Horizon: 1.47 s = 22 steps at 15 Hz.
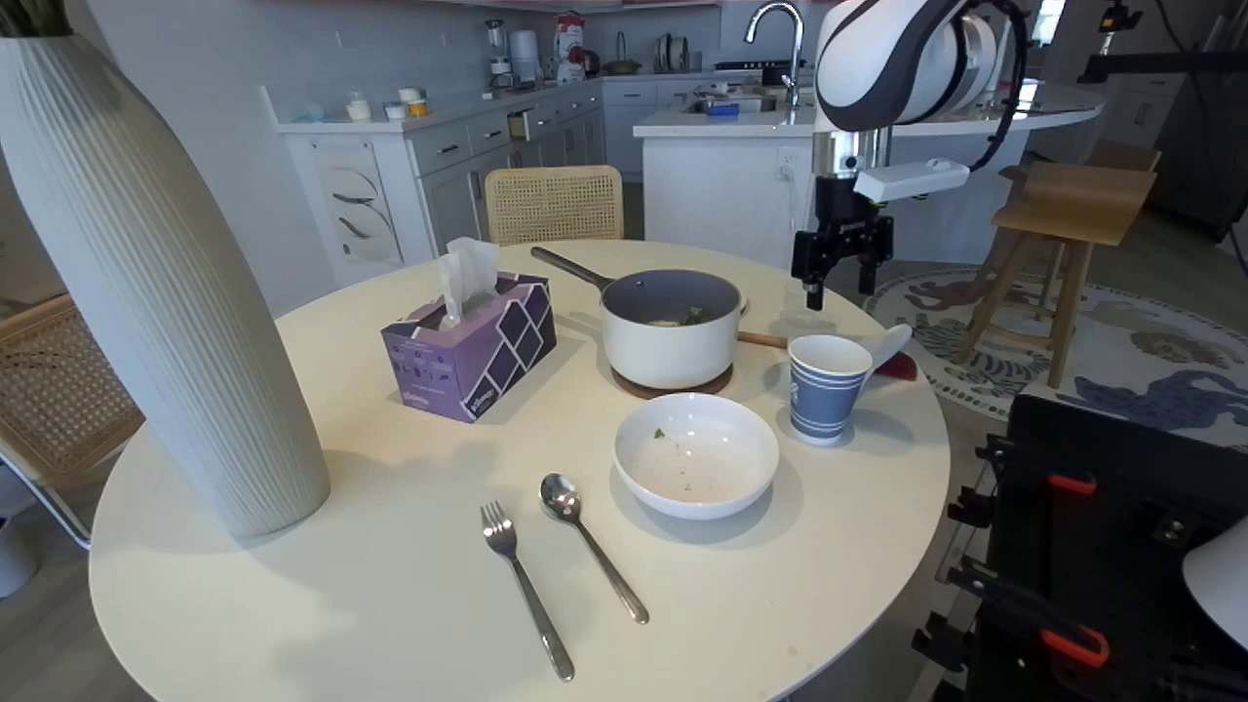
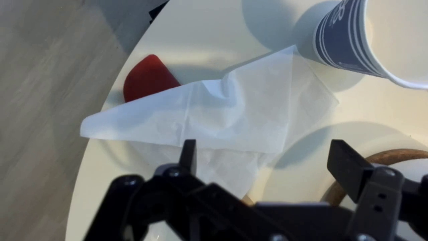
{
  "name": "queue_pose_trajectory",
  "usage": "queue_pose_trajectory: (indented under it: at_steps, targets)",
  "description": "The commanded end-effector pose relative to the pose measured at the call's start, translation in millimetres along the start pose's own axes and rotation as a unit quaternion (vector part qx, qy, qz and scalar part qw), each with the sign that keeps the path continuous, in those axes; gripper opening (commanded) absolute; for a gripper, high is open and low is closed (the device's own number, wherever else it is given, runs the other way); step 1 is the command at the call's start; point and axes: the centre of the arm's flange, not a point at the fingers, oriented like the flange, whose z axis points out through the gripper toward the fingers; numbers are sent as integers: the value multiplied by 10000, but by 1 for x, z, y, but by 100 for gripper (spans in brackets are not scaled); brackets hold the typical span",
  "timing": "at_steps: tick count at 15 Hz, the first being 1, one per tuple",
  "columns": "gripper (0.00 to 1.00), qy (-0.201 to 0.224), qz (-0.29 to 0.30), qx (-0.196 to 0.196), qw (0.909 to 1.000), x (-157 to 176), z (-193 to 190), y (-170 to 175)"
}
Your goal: Remove the lid from the white pot, pick up the broccoli from the white bowl and place it inside the pot, move the tissue square to the left, pick up the spatula and use it to stir inside the white pot, place the spatula on the table, place the white lid on top of the pot
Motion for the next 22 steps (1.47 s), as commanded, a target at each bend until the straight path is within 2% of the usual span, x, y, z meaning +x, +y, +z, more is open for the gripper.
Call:
queue_pose_trajectory:
  at_steps: [1, 11, 22]
  targets:
    - [100, 139, 274, -150, 9994, -1, 26, -2]
    - [100, 17, 1047, -271, 9941, -2, 78, 10]
    - [100, -87, 1204, -321, 9922, -8, 95, 14]
